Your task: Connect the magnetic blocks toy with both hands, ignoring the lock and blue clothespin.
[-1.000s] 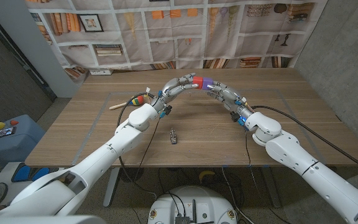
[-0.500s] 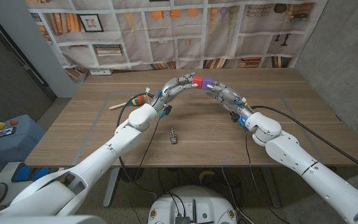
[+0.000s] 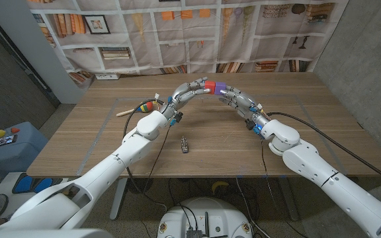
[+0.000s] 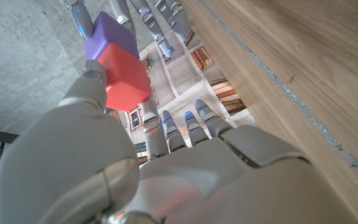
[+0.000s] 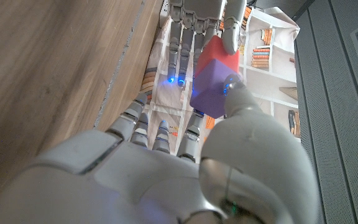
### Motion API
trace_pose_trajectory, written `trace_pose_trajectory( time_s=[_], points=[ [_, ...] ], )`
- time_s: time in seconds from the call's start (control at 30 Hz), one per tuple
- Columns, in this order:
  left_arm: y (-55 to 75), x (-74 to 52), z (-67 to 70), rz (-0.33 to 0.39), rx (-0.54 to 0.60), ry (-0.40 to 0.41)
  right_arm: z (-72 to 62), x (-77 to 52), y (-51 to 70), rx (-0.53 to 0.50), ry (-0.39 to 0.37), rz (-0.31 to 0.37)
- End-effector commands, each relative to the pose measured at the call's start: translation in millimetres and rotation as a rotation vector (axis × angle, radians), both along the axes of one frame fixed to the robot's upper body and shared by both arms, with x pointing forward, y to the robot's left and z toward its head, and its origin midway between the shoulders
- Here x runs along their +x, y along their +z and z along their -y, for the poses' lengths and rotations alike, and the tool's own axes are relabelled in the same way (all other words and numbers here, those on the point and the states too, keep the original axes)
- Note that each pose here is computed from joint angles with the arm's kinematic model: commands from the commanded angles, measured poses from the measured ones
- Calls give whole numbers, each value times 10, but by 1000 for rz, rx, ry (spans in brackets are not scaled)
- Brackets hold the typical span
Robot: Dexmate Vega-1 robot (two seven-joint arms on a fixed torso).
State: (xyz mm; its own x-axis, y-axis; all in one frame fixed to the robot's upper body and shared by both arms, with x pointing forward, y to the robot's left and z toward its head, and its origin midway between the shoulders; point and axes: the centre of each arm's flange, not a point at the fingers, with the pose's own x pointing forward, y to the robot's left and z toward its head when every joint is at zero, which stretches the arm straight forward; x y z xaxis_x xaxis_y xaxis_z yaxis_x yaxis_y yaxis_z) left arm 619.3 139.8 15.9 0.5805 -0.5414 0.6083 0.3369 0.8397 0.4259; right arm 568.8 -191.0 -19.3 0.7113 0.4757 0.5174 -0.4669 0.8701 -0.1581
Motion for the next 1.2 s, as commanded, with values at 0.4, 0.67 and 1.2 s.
trace_pose_trajectory(
  time_s=[0.4,0.67,1.2],
  points=[
    [-19,-37,-9,2,-13,2,-2,-24,-31,-14,17,11],
    [-21,-45,-9,6,-10,-1,-7,-28,-32,-25,29,12],
    [-16,-66,-24,11,-5,-4,-19,-6,-8,-57,68,21]
  ],
)
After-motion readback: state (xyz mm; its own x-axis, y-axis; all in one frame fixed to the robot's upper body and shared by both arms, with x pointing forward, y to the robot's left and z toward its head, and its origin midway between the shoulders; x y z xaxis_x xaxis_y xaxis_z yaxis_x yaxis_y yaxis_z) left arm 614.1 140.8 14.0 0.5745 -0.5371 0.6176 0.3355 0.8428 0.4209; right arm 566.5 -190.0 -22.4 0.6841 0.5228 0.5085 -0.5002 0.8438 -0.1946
